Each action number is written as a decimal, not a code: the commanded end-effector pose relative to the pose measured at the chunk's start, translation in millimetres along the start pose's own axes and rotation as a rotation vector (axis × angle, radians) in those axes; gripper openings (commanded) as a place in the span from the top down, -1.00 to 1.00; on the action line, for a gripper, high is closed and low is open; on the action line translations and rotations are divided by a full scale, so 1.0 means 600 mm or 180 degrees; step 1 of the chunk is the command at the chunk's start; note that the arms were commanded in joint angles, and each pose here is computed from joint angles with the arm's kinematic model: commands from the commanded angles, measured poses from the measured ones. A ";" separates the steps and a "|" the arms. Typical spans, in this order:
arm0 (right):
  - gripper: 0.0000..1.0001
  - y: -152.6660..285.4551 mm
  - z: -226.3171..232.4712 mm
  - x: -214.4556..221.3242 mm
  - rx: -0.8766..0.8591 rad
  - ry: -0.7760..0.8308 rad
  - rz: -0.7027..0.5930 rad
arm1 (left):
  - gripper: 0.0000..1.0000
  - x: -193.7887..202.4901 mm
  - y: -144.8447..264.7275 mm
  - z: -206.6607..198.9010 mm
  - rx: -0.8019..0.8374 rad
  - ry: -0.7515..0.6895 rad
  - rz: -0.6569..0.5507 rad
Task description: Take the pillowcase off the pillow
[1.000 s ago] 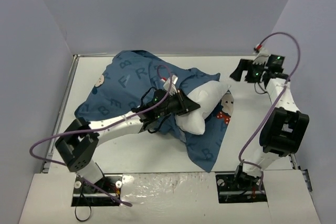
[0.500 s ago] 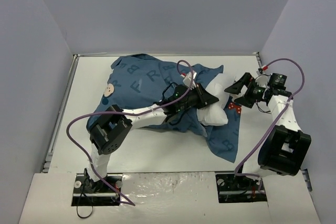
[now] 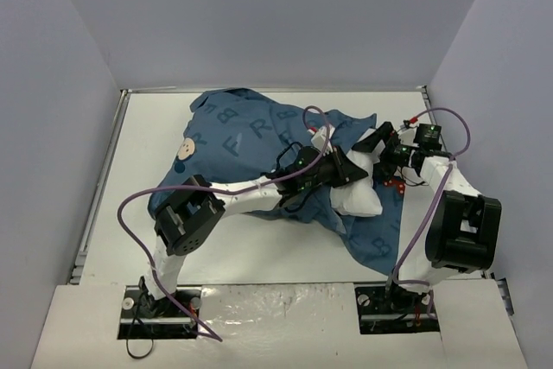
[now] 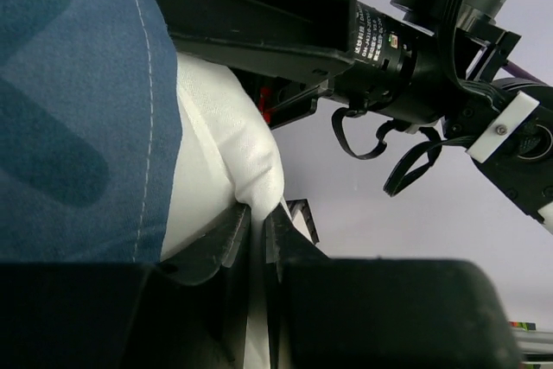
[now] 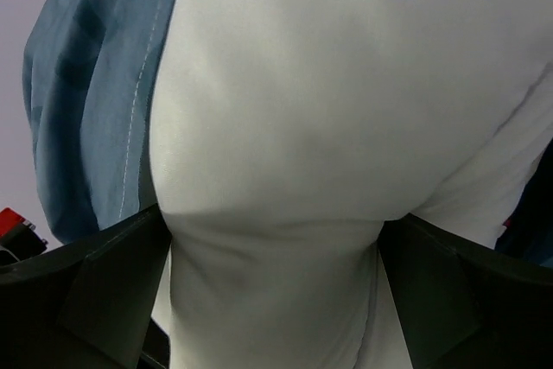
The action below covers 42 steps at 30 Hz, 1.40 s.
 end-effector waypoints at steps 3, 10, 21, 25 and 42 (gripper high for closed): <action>-0.72 -0.014 0.006 0.000 -0.0124 -0.0026 0.0004 | 0.92 0.028 -0.008 -0.087 0.0481 -0.0135 0.0214; 0.51 -0.024 -0.016 -0.011 -0.0233 0.0061 0.0058 | 0.28 0.020 -0.007 -0.101 0.0528 -0.0151 0.0221; 1.00 0.010 -0.050 -0.056 -0.0196 0.1398 0.0120 | -0.68 -0.140 0.197 -0.162 -0.0596 -0.1046 -0.0290; 1.00 0.024 -0.046 -0.056 -0.0136 0.1742 0.0098 | -0.69 -0.227 0.360 -0.056 -0.1610 -0.0837 -0.0790; 1.00 0.043 -0.048 -0.093 0.0039 0.2318 0.0054 | -0.94 -0.270 0.634 0.153 -0.3377 -0.1082 -0.0952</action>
Point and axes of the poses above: each gripper's point midway between its finger pads, its own y axis back along the fingers, its own z axis along the line the jaws close on, x = y × z, the point moved 4 cm from there along y, back along the fingers, and after that the axes turned 11 degrees about y, right-handed, at the moved point
